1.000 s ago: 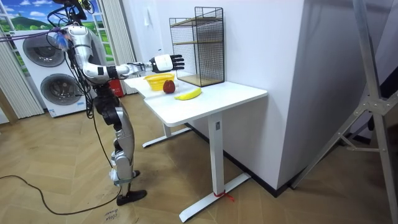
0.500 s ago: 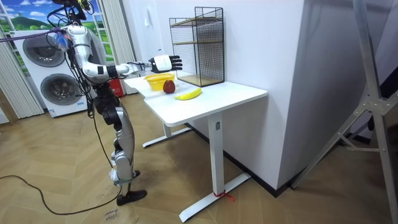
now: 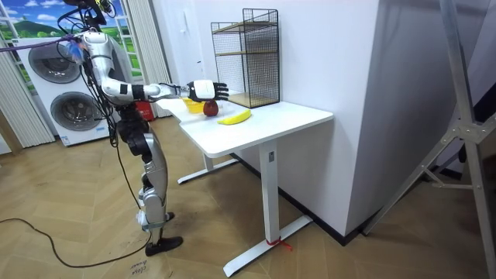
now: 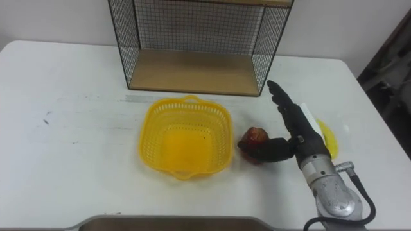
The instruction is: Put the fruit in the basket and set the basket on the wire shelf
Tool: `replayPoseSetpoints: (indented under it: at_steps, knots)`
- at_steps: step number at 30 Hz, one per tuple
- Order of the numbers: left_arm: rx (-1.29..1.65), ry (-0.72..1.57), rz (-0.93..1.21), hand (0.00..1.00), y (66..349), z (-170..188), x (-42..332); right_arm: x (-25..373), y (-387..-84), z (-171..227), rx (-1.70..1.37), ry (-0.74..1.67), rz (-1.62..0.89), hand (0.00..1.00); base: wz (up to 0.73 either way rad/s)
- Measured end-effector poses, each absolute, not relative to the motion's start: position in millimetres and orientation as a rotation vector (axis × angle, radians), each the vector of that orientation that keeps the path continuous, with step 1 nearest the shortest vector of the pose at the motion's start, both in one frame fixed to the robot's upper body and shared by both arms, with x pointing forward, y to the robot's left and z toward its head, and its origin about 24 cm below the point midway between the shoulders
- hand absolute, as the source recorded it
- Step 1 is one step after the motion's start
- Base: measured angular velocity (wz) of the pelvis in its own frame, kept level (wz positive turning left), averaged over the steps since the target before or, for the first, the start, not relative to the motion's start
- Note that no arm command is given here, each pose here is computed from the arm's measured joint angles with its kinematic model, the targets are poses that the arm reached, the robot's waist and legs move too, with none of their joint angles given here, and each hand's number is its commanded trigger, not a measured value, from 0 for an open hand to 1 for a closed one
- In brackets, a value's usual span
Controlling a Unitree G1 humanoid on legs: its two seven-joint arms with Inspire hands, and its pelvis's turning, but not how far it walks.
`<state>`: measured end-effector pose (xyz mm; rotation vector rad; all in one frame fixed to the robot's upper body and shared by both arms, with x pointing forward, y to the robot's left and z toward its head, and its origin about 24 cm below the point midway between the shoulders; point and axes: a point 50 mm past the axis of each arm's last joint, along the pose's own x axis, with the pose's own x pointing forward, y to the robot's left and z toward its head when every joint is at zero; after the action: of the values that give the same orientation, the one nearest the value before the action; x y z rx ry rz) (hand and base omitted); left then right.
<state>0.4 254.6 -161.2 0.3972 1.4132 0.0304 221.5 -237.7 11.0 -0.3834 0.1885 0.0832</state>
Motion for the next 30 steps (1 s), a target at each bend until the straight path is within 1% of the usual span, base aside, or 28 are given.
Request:
replayPoseSetpoints:
  at_steps: [30]
  knots:
    - [0.424, 1.412, 0.036, 0.0, 264.4, -158.2, 1.6, 219.6, -240.3, 4.6, -0.384, 0.219, 0.078, 0.0, 0.01]
